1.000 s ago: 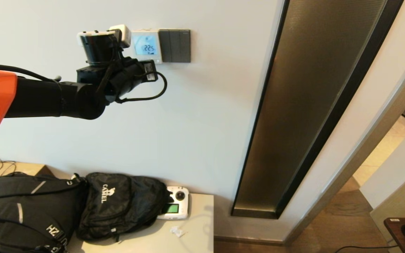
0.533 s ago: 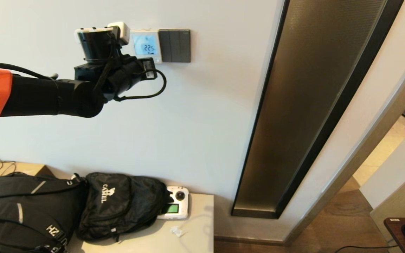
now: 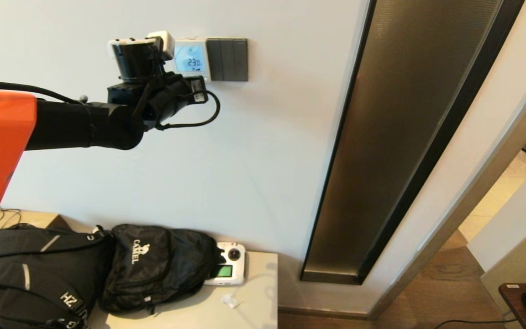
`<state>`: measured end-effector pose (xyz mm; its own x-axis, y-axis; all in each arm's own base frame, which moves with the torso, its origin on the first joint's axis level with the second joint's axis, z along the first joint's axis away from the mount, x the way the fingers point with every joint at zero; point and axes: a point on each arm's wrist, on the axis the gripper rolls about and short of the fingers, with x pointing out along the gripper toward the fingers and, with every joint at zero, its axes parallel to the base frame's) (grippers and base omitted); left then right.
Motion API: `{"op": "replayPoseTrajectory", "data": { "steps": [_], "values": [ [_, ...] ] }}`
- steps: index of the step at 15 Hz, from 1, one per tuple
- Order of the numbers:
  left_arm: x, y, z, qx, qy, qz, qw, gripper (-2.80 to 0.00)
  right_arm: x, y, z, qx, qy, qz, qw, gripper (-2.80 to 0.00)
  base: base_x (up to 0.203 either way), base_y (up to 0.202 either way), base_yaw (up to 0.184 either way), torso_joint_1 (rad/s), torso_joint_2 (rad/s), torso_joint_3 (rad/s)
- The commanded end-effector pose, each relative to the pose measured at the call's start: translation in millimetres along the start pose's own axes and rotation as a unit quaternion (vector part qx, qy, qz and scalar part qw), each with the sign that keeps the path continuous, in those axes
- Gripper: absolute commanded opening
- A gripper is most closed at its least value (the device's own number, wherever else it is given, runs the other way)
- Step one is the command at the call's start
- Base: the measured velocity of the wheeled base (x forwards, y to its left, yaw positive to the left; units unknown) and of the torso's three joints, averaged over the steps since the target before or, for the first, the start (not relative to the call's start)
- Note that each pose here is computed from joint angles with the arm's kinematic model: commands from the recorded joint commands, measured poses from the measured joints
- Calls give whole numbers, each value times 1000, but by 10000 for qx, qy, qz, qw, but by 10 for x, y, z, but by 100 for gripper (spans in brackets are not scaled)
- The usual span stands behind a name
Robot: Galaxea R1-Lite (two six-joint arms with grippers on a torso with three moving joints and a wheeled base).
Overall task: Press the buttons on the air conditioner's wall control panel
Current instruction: Press the temperature increase button
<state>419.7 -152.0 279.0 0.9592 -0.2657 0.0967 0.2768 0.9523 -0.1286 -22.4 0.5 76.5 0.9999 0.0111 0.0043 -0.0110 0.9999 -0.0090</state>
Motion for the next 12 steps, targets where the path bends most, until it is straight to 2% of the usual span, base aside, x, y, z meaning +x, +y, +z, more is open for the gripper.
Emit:
{"op": "replayPoseTrajectory", "data": {
  "steps": [1, 5, 7, 12],
  "values": [
    [23, 3, -28, -3, 10, 5, 10000, -280, 1, 0, 1, -1, 6, 6, 10000, -280, 0, 0, 0, 0, 0, 0],
    [-38, 19, -9, -15, 12, 28, 10000, -280, 1, 0, 1, 3, 6, 6, 10000, -280, 0, 0, 0, 0, 0, 0],
    [-200, 16, 119, -17, -45, 22, 10000, -280, 1, 0, 1, -1, 6, 0, 10000, -280, 0, 0, 0, 0, 0, 0],
    [-1077, 75, 623, 40, -464, 36, 9989, -280, 1, 0, 1, -1, 6, -2, 10000, -280, 0, 0, 0, 0, 0, 0]
  ]
}}
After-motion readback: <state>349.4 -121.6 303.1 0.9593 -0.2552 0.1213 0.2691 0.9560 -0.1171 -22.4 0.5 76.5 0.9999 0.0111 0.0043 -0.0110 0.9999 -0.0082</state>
